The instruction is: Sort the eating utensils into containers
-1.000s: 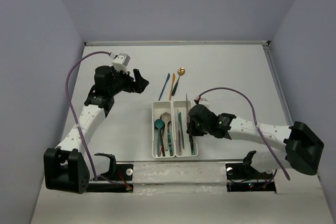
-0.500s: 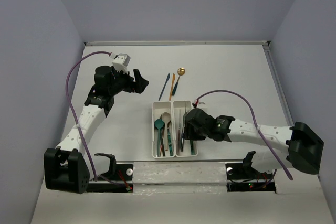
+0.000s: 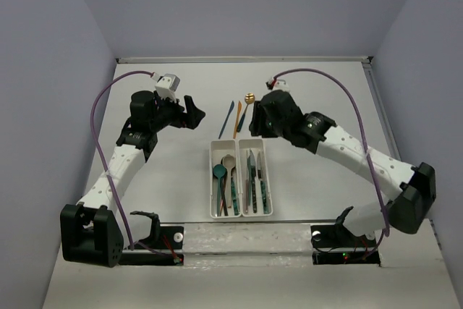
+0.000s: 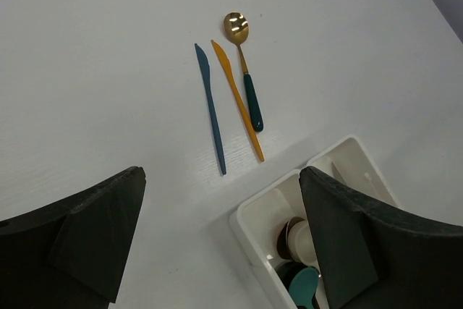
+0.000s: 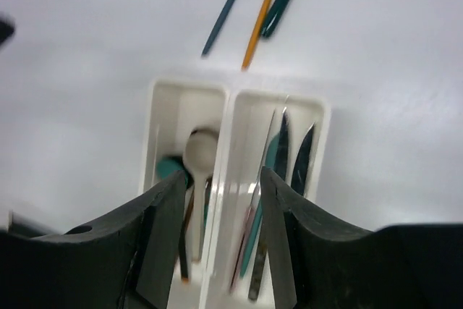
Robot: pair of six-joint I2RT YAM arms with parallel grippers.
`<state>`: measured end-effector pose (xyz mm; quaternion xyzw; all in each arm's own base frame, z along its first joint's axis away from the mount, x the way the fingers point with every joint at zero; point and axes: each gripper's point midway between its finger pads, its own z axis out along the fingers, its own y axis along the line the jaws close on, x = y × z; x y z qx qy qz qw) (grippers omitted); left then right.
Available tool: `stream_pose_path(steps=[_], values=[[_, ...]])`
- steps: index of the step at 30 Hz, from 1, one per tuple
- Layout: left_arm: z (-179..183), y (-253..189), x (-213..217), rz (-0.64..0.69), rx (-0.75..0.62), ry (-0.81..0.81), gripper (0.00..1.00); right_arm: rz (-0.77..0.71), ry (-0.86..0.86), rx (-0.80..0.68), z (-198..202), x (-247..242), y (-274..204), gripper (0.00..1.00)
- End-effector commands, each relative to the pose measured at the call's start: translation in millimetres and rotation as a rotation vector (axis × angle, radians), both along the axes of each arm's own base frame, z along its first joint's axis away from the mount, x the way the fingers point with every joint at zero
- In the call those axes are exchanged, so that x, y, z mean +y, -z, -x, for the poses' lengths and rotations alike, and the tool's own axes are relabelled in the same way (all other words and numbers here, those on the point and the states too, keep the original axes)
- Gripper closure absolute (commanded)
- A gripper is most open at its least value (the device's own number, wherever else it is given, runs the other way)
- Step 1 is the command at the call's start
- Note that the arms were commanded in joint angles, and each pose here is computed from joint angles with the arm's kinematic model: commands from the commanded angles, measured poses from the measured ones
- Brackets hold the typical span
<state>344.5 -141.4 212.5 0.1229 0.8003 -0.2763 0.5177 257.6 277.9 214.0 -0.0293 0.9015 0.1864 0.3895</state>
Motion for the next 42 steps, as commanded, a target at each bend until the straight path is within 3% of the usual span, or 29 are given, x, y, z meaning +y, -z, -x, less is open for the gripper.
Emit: stream_pose_path(steps=[1,2,5,7,9,11,14,21,35,39,40,42], values=[[-4.9,-21.5,-1.7,-0.001,-0.082,0.019,0.01,0.067,-0.007,-0.07,-80.0,-16.5,-12.4,0.46],[-5.1,-21.5,-1.3,-0.003,-0.084,0.018,0.01,0.132,0.039,-0.034,-104.9,-24.0,12.3,0.4],[-6.3,-19.8,1.5,-0.019,-0.086,0.009,0.01,0.13,0.054,-0.028,-145.3,-13.1,16.0,0.32],[-6.8,-18.1,3.1,-0.029,-0.089,0.006,0.01,0.179,0.053,0.039,-172.0,1.4,60.9,0.32],[-7.0,-16.4,3.2,-0.032,-0.09,0.007,0.01,0.18,0.061,0.015,-184.6,6.8,54.3,0.34],[-7.1,-12.5,3.0,-0.03,-0.081,0.01,0.01,0.234,0.066,0.046,-202.6,14.3,87.7,0.36],[-7.3,-10.8,1.5,-0.029,-0.075,0.019,0.01,0.251,0.092,0.059,-220.2,11.0,98.7,0.43],[-7.3,-9.4,1.3,-0.037,-0.082,0.027,0.01,0.282,0.1,0.119,-227.3,10.9,140.8,0.56],[-4.8,-8.6,0.8,-0.036,-0.081,0.043,0.01,0.318,0.135,0.197,-240.2,-4.9,196.2,0.63],[-4.5,-9.8,1.6,-0.036,-0.083,0.043,0.01,0.377,0.167,0.212,-233.8,-25.7,205.1,0.76],[-4.6,-10.3,2.2,-0.037,-0.085,0.042,0.01,0.38,0.17,0.207,-232.8,-27.6,201.6,0.86],[-4.8,-11.4,2.3,-0.035,-0.088,0.043,0.01,0.399,0.181,0.217,-229.4,-37.8,204.9,0.97]])
